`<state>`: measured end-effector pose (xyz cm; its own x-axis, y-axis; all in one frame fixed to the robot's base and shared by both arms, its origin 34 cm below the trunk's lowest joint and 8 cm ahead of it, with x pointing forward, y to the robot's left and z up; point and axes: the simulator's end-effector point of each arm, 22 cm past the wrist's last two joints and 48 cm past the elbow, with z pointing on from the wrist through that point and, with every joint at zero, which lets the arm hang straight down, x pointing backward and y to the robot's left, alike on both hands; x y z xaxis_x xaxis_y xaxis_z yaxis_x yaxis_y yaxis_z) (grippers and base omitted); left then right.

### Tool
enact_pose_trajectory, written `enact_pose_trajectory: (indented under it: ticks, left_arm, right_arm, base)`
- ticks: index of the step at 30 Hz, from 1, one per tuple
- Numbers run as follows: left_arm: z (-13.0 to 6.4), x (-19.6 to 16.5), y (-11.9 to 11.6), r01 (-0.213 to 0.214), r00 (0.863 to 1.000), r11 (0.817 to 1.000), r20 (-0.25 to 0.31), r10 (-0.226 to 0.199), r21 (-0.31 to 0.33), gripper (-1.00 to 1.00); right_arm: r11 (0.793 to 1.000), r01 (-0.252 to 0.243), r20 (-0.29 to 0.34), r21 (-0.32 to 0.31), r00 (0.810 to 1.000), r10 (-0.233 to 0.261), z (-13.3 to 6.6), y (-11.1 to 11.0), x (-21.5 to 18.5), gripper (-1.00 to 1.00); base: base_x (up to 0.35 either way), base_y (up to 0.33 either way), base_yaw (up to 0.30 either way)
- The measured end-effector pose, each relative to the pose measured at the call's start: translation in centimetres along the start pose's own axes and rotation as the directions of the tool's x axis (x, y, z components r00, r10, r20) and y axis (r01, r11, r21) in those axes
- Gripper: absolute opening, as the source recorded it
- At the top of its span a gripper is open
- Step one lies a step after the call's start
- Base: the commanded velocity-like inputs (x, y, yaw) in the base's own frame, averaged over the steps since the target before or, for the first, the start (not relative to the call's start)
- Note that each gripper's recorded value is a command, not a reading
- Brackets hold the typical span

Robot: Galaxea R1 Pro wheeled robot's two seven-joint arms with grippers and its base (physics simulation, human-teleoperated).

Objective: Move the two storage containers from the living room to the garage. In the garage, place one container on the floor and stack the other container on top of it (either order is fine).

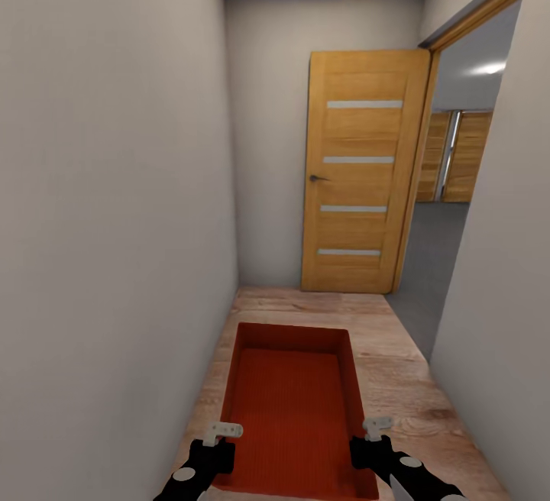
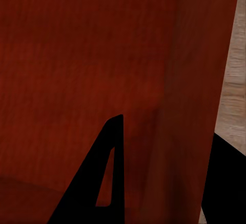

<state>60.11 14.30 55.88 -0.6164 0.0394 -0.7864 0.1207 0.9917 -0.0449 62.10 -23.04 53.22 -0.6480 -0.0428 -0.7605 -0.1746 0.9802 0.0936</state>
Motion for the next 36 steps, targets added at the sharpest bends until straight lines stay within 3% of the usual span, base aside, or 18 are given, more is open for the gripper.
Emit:
enact_pose_trajectory:
  ticks: [17,36]
  left_arm:
    - [0.00,-0.01,0.00,0.000,1.000,1.000,0.000,0.000,0.000,-1.00]
    - [-0.15,-0.45,-0.02,-0.001,1.000,1.000,0.009,0.001,0.001,-1.00]
  right_arm:
    - [1.000,0.000,0.000,0.000,1.000,0.000,0.00,0.00,0.00,-1.00]
    - [1.000,0.001,0.009,0.000,1.000,-0.001,-0.18,-0.01,-0.45,-1.00]
  base:
    - [0.341,0.007,-0.009]
    - [0.341,0.109,-0.268]
